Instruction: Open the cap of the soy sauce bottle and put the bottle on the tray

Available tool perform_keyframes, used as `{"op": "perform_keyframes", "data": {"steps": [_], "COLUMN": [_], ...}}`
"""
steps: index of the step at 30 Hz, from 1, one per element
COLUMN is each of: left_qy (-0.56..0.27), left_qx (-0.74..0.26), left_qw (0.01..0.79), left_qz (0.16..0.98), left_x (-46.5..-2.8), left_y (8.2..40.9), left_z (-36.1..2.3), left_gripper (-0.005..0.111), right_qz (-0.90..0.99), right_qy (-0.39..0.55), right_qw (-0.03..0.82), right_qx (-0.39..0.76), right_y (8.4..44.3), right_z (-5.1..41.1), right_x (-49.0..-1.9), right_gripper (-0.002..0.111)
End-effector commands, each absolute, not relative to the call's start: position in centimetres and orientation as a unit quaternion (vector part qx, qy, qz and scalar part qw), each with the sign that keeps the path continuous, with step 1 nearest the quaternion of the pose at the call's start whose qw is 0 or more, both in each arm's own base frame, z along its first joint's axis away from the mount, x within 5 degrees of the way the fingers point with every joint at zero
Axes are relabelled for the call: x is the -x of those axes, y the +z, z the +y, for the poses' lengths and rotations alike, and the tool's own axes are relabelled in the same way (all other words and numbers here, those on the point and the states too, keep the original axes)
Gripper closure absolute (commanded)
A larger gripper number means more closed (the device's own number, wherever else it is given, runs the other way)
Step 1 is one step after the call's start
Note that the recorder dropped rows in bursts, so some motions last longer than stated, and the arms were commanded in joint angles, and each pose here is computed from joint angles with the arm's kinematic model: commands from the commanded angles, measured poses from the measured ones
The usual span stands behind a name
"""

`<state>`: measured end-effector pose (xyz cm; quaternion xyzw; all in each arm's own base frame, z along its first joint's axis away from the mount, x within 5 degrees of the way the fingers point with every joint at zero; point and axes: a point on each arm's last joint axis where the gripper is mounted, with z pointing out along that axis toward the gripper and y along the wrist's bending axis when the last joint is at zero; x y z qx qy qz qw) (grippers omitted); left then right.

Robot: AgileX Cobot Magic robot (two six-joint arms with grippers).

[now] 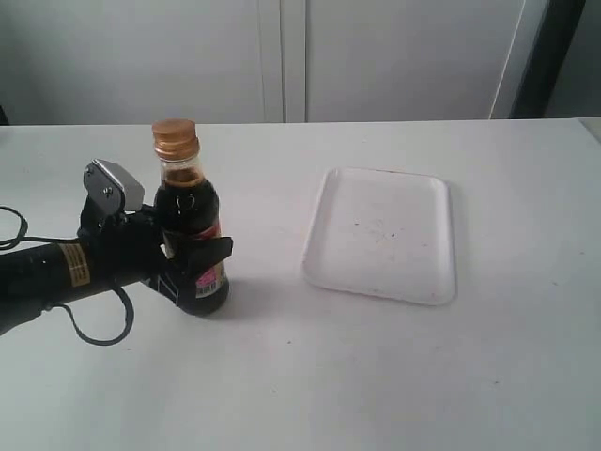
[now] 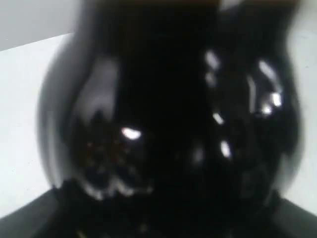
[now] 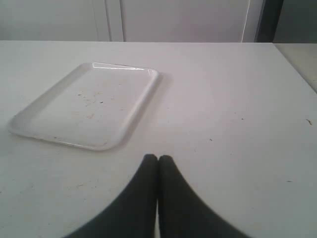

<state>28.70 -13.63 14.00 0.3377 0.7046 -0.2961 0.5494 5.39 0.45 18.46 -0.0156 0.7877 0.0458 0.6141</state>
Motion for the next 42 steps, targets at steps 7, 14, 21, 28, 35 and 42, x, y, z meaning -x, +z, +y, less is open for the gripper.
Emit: {"op": "perform_keyframes", "data": {"steps": [7, 14, 21, 28, 35, 42], "left_qy": [-0.292, -0.293, -0.288, -0.289, -0.289, -0.289], "left_qx": [-0.369, -0.372, -0.390, -0.392, -0.392, -0.393], "left_qw": [0.545, 0.544, 0.544, 0.543, 0.543, 0.543], "left_qz": [0.694, 0.693, 0.685, 0.684, 0.684, 0.684], "left_x": [-28.4, -28.3, -28.2, -28.2, -28.2, -28.2], "left_y": [13.9, 13.8, 13.8, 13.8, 13.8, 13.8], "left_z": [-13.9, -13.9, -14.0, -14.0, -14.0, -14.0], "left_gripper": [0.106, 0.106, 0.106, 0.106, 0.106, 0.106], "right_qz": [0.785, 0.785, 0.785, 0.780, 0.740, 0.706], "right_qy": [0.046, 0.046, 0.046, 0.042, 0.054, 0.058], "right_qw": [0.618, 0.618, 0.618, 0.624, 0.671, 0.705], "right_qx": [0.014, 0.014, 0.014, 0.018, 0.014, 0.015], "right_y": [18.4, 18.4, 18.4, 18.5, 19.7, 20.5], "right_z": [0.4, 0.4, 0.4, 0.4, 0.5, 0.6], "right_x": [-5.4, -5.4, -5.4, -5.4, -5.6, -5.6], "right_gripper": [0.108, 0.108, 0.108, 0.108, 0.108, 0.108]}}
